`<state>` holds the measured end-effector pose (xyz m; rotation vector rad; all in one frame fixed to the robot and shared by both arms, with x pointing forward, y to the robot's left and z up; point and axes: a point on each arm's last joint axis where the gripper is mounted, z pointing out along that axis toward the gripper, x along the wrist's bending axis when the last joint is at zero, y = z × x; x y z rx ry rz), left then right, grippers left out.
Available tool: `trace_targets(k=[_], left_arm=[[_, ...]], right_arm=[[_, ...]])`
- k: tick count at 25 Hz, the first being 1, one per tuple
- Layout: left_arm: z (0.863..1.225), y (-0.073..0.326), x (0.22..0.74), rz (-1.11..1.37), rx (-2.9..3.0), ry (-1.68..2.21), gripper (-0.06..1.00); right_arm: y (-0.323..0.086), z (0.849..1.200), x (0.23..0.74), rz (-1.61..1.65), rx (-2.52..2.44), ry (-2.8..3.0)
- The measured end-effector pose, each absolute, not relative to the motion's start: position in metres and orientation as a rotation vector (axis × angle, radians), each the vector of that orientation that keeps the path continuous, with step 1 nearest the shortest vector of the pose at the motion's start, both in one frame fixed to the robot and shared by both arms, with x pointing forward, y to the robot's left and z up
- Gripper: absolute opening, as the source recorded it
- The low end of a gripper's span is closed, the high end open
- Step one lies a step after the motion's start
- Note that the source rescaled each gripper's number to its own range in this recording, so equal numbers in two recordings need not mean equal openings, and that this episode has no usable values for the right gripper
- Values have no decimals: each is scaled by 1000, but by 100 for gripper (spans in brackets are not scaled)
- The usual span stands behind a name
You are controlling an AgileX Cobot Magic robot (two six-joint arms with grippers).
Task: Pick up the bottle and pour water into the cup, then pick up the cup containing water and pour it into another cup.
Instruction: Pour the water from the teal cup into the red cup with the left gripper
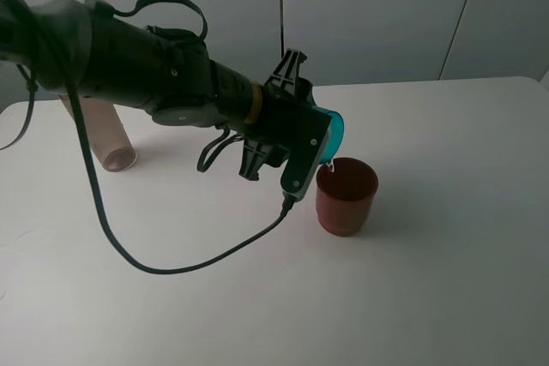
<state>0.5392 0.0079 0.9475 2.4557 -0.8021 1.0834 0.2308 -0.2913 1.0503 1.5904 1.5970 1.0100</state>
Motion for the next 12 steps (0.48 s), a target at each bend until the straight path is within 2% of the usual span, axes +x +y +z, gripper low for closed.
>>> trace_targets(k=[12], left_arm=[[950,6,540,1110,2472,-861,8]], right_arm=[[-291,1050,231,1010,1590,1597]])
